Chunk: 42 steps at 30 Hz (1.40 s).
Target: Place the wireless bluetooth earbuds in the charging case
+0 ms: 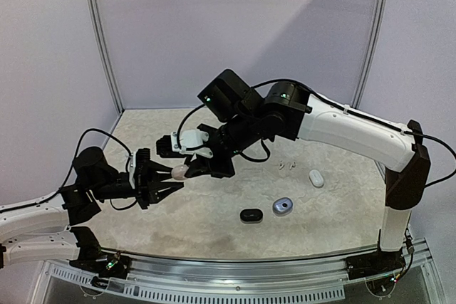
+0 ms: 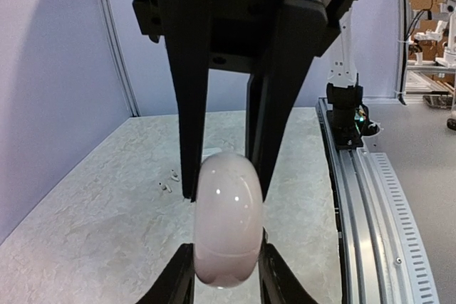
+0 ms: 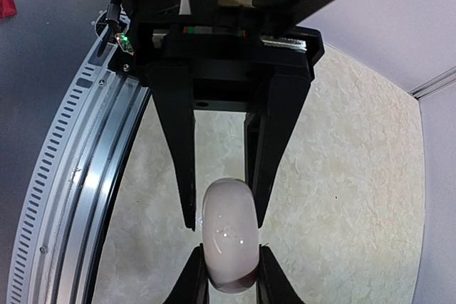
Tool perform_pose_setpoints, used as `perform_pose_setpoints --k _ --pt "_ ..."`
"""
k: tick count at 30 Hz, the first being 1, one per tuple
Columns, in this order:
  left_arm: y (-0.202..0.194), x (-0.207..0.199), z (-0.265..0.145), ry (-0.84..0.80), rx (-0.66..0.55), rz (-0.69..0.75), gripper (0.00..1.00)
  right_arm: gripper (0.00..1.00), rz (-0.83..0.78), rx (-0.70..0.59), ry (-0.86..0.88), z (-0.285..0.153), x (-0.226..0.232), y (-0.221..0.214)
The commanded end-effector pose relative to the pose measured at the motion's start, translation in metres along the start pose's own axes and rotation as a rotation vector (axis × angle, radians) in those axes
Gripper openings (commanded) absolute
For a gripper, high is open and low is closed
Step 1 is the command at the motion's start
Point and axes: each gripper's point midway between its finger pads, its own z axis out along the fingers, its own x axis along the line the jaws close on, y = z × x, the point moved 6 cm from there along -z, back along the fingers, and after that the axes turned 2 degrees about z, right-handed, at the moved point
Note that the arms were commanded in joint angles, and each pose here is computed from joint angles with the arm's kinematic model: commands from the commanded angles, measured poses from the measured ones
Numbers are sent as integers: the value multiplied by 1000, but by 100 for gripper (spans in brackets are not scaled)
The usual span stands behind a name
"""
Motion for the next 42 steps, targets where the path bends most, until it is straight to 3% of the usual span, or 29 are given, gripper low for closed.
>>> perform_pose_setpoints --k 1,14,15,19,22,42 --pt "10 -2 3 -16 -39 22 30 0 -2 -17 15 9 2 6" --pt "9 -5 4 -23 -38 28 4 0 7 -29 8 8 2 8" --pt "9 -4 4 -23 -38 29 0 2 9 -32 0 7 0 9" --pt "10 -4 3 -19 -43 43 0 37 36 -35 -50 9 -5 8" --pt "10 -5 3 -22 -44 49 0 45 47 -43 -69 12 -7 6" --pt "-1 -9 0 -48 21 99 0 45 162 -114 -113 -6 -32 5"
